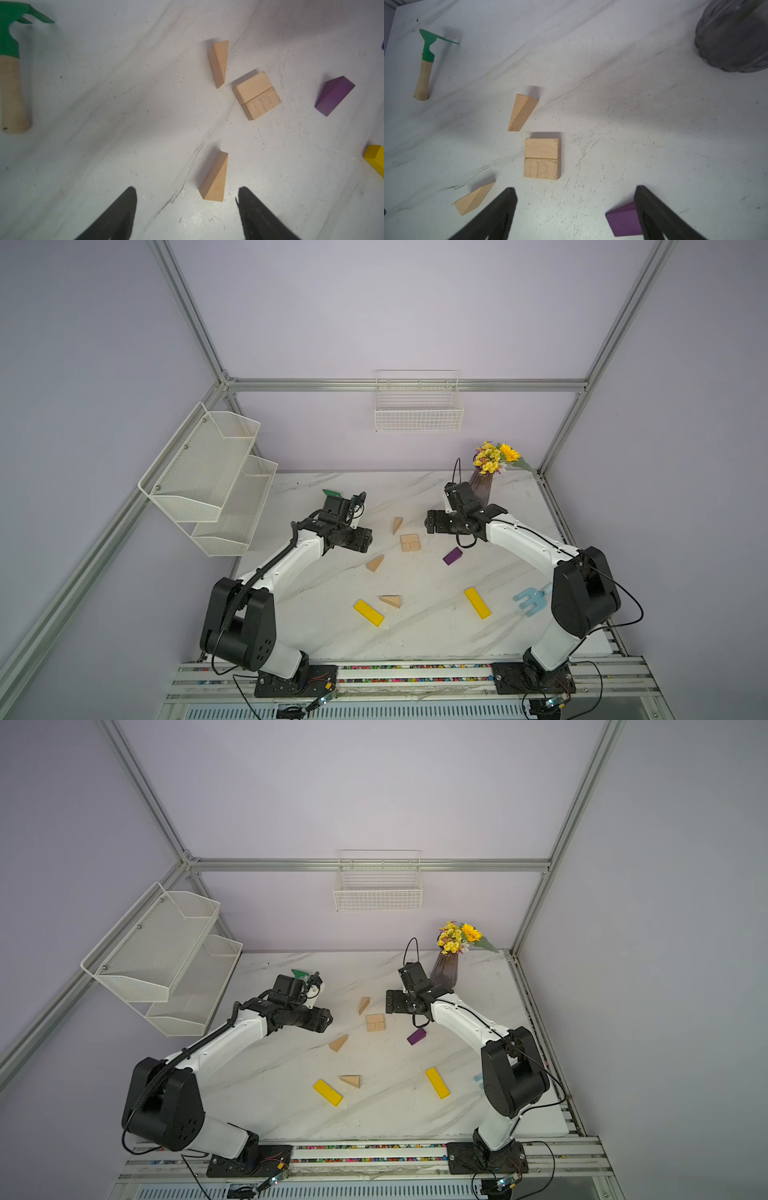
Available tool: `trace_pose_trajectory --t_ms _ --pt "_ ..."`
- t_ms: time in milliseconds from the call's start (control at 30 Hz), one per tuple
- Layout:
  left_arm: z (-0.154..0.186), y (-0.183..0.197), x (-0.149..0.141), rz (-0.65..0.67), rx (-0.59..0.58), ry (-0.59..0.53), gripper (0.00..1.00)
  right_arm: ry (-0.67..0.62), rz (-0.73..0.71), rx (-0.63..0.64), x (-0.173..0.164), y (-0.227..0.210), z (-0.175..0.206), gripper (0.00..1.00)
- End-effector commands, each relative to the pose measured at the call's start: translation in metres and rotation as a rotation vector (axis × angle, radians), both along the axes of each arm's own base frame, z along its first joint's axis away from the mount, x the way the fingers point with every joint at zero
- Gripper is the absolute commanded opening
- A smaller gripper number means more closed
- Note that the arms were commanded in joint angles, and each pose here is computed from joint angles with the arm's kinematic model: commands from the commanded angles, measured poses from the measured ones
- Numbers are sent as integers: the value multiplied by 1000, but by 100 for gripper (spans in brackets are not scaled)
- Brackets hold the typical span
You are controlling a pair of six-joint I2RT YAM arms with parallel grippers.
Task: Assemble a small pinwheel with building blocks
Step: Assemble the building block at the center of the board.
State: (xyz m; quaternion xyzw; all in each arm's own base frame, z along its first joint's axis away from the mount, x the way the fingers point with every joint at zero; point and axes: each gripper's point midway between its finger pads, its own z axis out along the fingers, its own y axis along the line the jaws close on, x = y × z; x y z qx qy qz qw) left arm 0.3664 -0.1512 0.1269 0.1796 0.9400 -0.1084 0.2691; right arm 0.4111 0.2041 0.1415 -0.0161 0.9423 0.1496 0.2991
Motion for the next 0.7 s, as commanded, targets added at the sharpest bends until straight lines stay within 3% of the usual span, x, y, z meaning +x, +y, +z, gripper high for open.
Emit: trace_pose_trajectory --t_ms 0,233,467,667 --pt "-13 -24 -17 -164 64 80 71 -11 35 11 2 0 3 92" --pt "-50 -56 -28 -271 226 138 65 8 25 27 0 -10 -8 92" --pt "-64 -48 -14 -239 367 117 53 25 22 20 -3 -16 -16 92" --pt "-76 -44 -9 -250 417 128 44 35 24 21 -3 -17 -20 92"
